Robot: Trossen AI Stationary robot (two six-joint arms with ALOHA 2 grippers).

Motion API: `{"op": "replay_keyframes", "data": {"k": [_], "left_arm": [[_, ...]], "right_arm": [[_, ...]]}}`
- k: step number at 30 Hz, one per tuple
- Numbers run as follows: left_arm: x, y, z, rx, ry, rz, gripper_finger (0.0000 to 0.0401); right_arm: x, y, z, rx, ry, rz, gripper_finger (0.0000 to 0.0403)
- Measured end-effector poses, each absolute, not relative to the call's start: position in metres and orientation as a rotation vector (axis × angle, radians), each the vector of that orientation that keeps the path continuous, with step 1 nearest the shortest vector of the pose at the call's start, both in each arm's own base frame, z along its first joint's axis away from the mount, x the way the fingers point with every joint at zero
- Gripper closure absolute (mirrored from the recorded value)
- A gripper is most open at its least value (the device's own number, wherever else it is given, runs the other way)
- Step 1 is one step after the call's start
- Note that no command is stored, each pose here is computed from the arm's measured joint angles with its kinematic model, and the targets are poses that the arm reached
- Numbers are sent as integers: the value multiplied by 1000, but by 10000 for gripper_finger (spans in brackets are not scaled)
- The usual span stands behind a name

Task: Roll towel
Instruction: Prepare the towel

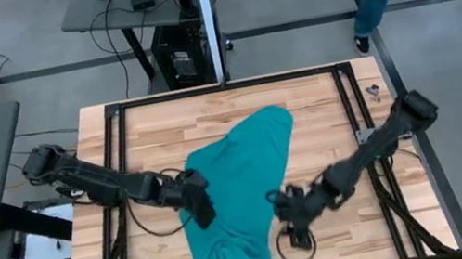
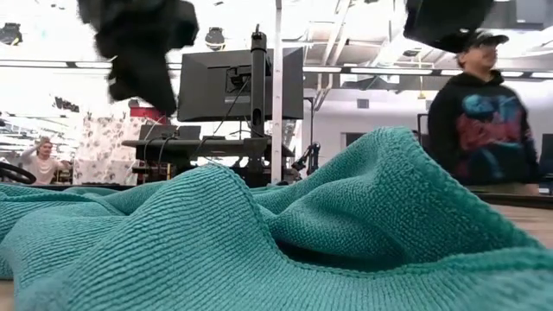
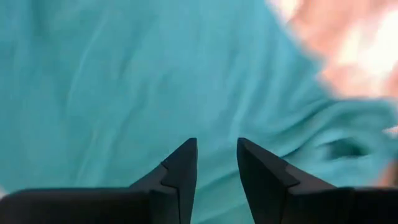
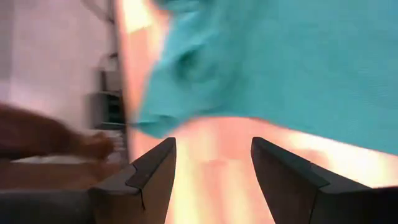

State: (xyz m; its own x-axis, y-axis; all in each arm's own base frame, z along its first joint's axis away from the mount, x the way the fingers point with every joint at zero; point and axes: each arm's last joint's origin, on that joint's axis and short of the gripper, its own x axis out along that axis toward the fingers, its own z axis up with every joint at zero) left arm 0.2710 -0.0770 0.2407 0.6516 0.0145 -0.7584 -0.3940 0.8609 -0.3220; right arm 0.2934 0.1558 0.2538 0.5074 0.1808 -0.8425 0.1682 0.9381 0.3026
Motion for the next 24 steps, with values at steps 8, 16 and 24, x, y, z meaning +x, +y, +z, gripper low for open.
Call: {"op": "replay_keyframes", "data": {"k": [8, 16, 24], "left_arm": [[300, -19, 236, -509, 889, 263, 252], [314, 42, 198, -454, 978, 434, 220], [312, 95, 172, -473, 1022, 568, 222]], "right_arm": [[265, 109, 254, 92, 1048, -152, 201], [242, 73, 202, 158, 921, -265, 201], [228, 58, 163, 205, 907, -304, 200]]}}
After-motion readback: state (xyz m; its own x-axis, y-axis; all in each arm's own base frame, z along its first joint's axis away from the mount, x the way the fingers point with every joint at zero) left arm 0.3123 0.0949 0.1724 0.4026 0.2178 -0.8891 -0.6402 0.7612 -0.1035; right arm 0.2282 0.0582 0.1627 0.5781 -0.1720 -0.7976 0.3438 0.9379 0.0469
